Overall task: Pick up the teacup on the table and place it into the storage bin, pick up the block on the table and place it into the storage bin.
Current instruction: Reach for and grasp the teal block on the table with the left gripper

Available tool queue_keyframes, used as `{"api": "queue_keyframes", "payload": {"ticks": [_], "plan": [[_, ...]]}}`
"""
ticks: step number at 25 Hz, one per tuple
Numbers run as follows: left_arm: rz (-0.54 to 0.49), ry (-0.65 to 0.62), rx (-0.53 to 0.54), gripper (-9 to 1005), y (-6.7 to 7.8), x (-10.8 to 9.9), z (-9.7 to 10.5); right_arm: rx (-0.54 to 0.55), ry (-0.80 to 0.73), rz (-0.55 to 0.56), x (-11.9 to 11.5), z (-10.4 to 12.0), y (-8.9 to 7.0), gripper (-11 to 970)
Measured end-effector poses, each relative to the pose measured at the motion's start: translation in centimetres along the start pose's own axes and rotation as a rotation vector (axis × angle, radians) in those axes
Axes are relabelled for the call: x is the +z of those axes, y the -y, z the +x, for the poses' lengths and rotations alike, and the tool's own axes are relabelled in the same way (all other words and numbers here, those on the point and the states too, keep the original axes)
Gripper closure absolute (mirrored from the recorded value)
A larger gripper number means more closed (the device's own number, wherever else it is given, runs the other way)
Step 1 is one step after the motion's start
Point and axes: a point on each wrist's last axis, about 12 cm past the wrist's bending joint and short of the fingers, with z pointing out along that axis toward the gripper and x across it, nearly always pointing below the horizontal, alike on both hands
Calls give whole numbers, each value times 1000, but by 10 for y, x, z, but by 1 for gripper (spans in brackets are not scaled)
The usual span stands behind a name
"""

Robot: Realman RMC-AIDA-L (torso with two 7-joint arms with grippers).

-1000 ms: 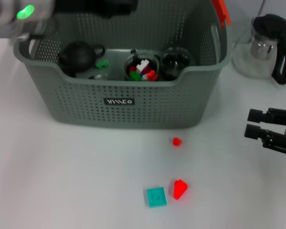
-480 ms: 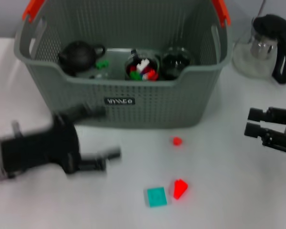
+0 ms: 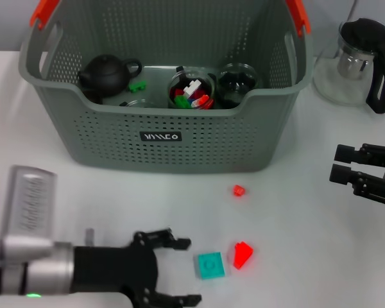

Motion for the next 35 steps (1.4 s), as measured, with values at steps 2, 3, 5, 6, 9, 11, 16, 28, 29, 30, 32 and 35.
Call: {"api": "queue_keyframes", "payload": {"ticks": [2, 3, 5, 6, 9, 11, 16, 28, 29, 30, 32, 35], "plan": [[7, -32, 14, 81, -1, 11, 4, 1, -1, 4, 0, 1, 0, 464], [0, -38, 28, 82, -3, 15, 5, 2, -1, 5, -1, 1, 0, 464], [-14, -30, 53, 86, -4, 20, 6, 2, 0, 6, -1, 1, 0, 463], [-23, -20, 69, 88, -4, 21, 5, 3, 0, 7, -1, 1, 0, 463], [-54, 4, 118, 93, -5, 24, 6, 3, 0, 8, -1, 2, 0, 463], [-65, 3, 136, 96, -4, 25, 8, 2, 1, 8, -1, 2, 0, 464], [-79, -22, 173, 104, -3, 29, 14, 0, 0, 8, -1, 2, 0, 464], [-76, -42, 171, 260, -2, 36, 18, 1, 0, 8, -1, 2, 0, 463], [-74, -41, 172, 277, -2, 36, 17, 1, 0, 8, -1, 2, 0, 463], [-72, -41, 171, 293, -2, 37, 17, 1, 0, 9, -1, 2, 0, 463], [-71, -40, 167, 326, -2, 37, 17, 2, -1, 9, -2, 2, 0, 463], [-68, -46, 169, 372, -2, 38, 17, 2, 0, 9, -2, 2, 0, 463]]}}
